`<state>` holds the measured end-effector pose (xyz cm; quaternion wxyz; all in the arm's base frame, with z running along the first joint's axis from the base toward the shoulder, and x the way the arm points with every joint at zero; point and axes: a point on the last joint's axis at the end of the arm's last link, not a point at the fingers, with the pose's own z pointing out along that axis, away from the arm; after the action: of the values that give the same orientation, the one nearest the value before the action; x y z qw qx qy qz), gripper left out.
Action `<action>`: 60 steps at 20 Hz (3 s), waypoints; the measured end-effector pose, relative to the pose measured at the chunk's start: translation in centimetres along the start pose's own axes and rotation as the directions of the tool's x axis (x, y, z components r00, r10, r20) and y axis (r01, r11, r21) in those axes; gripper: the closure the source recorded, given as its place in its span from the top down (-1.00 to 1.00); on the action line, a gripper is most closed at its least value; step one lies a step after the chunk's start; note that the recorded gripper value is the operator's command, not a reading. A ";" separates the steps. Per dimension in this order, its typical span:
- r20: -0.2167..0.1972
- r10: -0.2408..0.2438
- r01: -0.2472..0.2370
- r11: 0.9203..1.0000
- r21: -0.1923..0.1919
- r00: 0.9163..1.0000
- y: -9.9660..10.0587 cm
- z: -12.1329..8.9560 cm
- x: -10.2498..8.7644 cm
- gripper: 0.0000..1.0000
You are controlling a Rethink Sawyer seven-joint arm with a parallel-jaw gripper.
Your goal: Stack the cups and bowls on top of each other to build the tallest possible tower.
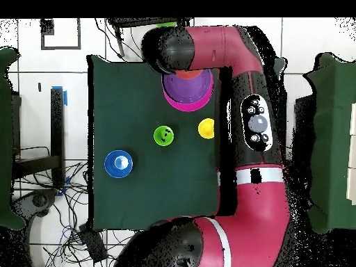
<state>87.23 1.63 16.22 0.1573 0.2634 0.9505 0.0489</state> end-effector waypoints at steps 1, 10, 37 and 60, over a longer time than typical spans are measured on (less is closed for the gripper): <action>0.000 0.000 0.000 1.000 0.000 1.000 0.0 0.0 0.0 -1.00; 0.001 0.001 -0.001 1.000 0.004 1.000 -0.2 0.0 -0.1 -1.00; 0.002 -0.087 0.086 0.990 0.108 0.996 1.5 1.3 3.9 -1.00; 0.086 -0.115 0.090 0.963 0.253 0.990 -0.8 3.4 1.4 -1.00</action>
<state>86.80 1.68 12.51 0.1729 0.2337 0.9524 -0.0919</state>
